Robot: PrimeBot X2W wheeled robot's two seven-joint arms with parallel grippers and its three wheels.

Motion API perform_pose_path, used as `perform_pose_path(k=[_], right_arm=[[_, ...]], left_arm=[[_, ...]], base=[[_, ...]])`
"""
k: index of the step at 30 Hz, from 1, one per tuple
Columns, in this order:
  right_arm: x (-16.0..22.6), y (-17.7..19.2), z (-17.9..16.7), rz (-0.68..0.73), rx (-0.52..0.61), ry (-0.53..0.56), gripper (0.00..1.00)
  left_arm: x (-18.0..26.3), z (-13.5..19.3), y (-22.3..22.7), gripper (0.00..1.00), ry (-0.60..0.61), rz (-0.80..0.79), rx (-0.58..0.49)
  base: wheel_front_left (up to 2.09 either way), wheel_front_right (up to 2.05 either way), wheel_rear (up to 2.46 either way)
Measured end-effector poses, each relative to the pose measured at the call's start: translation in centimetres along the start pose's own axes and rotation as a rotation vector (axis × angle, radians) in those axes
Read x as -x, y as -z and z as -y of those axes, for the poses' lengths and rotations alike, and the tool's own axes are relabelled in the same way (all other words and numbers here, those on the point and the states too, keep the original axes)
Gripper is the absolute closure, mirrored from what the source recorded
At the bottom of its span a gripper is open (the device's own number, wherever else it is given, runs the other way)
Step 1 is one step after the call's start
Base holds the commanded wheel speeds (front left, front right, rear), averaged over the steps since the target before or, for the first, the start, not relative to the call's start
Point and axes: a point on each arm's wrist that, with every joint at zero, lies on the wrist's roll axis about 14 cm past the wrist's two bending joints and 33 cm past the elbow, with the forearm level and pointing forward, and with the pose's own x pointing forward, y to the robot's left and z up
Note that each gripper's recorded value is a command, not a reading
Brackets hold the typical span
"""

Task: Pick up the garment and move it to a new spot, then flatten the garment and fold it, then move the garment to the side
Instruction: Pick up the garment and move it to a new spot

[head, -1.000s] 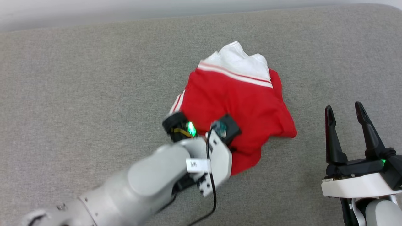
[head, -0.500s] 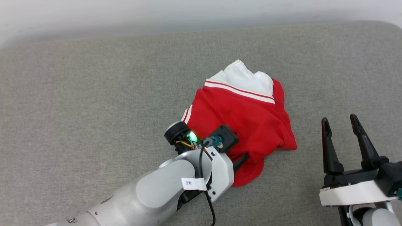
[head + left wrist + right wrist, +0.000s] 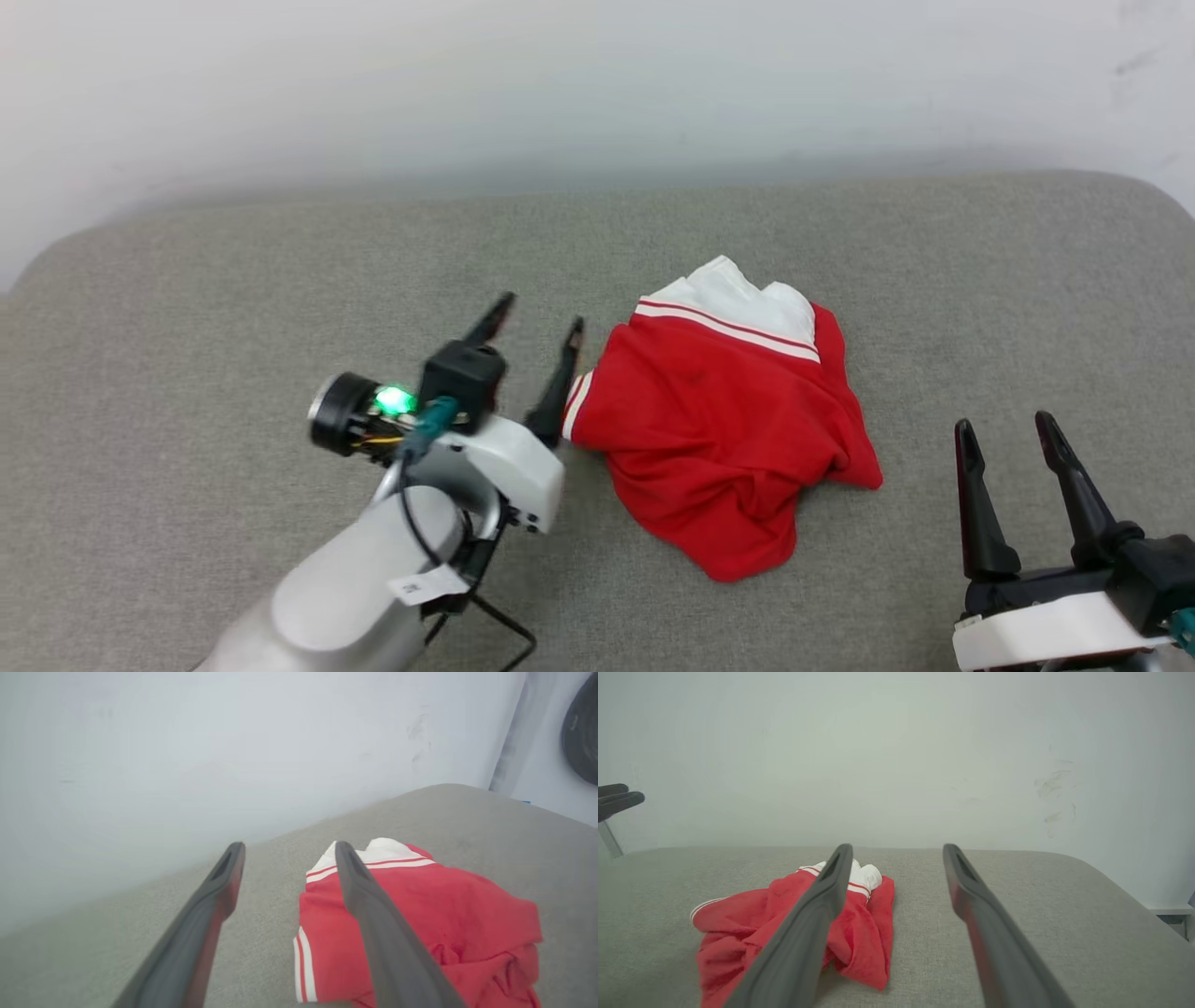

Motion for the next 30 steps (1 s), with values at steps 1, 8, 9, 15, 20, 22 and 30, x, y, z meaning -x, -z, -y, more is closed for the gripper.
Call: perform_pose_path(k=[1,8,9,15,20,22,30], right_arm=[[0.1,-0.1,-0.1,0.001,-0.003,-0.002,0.00],[0.5,-0.4,-0.5,0.013,-0.035,-0.009,0.00],[0.5,-0.5,-0.5,0.016,-0.037,-0.010,0.00],[0.6,-0.6,-0.9,0.018,-0.048,-0.020,0.00],[0.7,-0.4,-1.2,0.012,-0.059,-0.029,0.00],[0.8,-0.2,-1.4,0.006,-0.062,-0.032,0.00],[1.0,0.2,-1.8,-0.009,-0.072,-0.043,0.00]], left_arm=[[0.3,-0.9,-0.9,0.00,-0.035,0.030,-0.006],[4.7,-6.1,-3.1,0.00,-0.266,0.127,-0.015],[5.4,-6.7,-3.3,0.00,-0.294,0.137,-0.012],[9.4,-8.9,-2.0,0.00,-0.417,0.130,0.014],[11.7,-9.2,-0.5,0.00,-0.473,0.106,0.042],[12.4,-9.3,0.1,0.00,-0.488,0.095,0.047],[14.1,-9.1,1.7,0.00,-0.513,0.062,0.063]], base=[[0.00,0.00,0.00],[0.00,0.00,0.00],[0.00,0.00,0.00],[0.00,0.00,0.00],[0.00,0.00,0.00],[0.00,0.00,0.00],[0.00,0.00,0.00]])
